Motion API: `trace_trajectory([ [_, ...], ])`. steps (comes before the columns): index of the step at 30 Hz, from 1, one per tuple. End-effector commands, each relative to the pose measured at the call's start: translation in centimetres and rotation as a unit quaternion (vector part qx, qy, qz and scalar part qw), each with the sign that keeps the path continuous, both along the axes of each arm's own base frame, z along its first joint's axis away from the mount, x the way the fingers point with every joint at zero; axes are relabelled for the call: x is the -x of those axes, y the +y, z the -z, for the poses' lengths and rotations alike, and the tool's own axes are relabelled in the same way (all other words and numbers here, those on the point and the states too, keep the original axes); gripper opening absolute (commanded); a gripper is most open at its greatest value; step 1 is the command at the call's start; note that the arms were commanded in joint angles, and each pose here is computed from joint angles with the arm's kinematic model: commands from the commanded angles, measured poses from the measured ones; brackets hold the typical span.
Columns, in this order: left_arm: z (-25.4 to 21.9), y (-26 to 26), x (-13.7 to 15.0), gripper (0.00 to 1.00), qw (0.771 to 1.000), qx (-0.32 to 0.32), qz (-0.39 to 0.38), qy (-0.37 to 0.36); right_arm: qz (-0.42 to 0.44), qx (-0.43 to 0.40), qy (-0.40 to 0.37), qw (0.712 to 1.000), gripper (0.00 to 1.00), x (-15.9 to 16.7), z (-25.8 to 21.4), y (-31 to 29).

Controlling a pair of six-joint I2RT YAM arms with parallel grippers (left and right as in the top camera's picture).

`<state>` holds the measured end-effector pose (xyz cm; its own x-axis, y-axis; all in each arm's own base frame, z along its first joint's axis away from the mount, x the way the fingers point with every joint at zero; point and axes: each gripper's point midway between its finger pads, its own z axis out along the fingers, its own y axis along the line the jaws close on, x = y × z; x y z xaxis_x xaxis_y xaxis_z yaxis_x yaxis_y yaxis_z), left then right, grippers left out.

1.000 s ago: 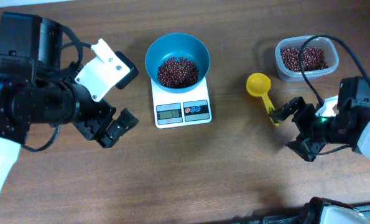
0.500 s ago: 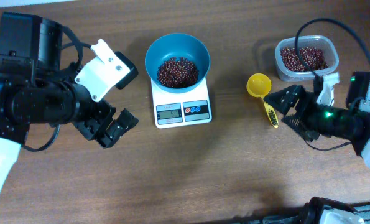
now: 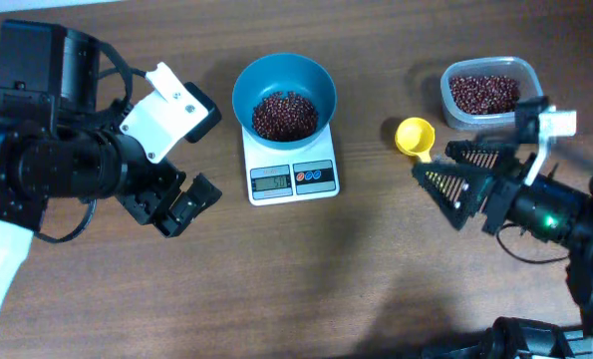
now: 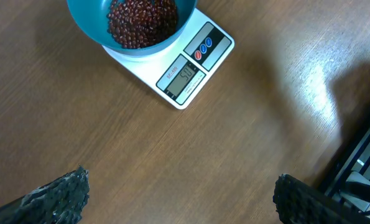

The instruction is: Scoop item into bowl and weigh 50g on scale

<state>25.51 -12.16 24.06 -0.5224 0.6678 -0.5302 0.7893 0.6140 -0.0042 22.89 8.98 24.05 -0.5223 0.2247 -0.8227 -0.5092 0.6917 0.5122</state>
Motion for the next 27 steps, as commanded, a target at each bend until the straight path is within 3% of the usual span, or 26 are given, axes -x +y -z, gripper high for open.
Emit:
trace_trajectory([
  [1,-0.2,-0.3,0.2,0.99,1.000,0.004,0.013,-0.005,0.070,0.083,-0.052,0.993,0.99,0.4,-0.2,-1.2],
  [7,-0.2,-0.3,0.2,0.99,1.000,0.004,0.013,-0.005,0.123,0.109,-0.200,0.966,0.99,3.3,0.6,-1.9],
  [12,-0.2,-0.3,0.2,0.99,1.000,0.004,0.013,-0.005,0.206,0.141,-0.190,0.949,0.99,1.0,2.7,-3.9],
  [14,-0.2,-0.3,0.2,0.99,1.000,0.004,0.013,-0.005,0.168,0.214,-0.226,0.935,0.99,0.6,4.5,-3.1],
  [21,-0.2,-0.3,0.2,0.99,1.000,0.004,0.013,-0.005,0.214,0.233,-0.229,0.921,0.99,-1.3,8.1,-4.6],
  [27,-0.2,-0.3,0.2,0.99,1.000,0.004,0.013,-0.005,0.234,0.240,-0.222,0.916,0.99,-1.4,8.2,-5.3],
])
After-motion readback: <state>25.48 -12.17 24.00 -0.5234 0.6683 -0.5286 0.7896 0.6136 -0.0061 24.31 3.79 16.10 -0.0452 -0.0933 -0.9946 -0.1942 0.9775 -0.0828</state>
